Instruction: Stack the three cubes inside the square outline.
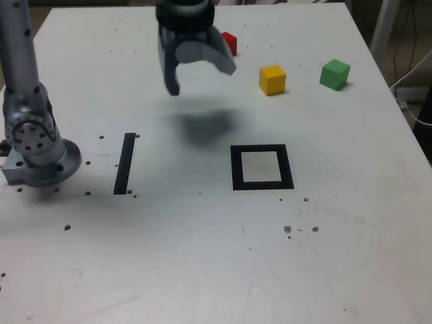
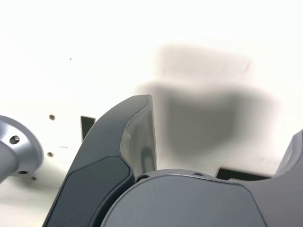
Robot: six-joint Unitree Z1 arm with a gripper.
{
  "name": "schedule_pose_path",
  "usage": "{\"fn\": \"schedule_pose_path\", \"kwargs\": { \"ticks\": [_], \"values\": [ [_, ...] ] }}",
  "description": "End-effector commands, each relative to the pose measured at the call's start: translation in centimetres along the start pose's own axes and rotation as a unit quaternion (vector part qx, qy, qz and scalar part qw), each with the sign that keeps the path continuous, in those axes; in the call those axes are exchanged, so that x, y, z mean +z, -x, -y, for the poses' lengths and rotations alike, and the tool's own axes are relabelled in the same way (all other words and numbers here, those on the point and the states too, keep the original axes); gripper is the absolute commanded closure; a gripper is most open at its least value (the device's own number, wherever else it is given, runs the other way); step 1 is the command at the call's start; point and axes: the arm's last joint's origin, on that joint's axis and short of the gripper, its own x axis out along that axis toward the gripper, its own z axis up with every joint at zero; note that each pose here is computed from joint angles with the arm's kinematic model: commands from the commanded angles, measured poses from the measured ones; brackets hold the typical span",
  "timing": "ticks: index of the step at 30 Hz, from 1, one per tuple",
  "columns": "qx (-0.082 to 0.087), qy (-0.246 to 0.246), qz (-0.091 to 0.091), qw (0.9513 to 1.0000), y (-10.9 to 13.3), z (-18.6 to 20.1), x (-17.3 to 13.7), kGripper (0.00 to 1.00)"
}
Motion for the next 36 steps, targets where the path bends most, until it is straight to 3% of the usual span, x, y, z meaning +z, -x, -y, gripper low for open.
{"fn": "schedule_pose_path", "kwargs": {
  "ticks": [1,15,26,36],
  "values": [
    [0.004,0.020,-0.003,0.9998,0.0,-1.0,0.5,0.02],
    [0.007,0.117,-0.027,0.9927,-0.8,-8.6,4.9,0.02],
    [-0.014,0.152,-0.050,0.9869,-2.7,-12.4,7.3,0.03],
    [-0.029,0.163,-0.052,0.9848,-4.5,-14.5,9.3,0.03]
  ]
}}
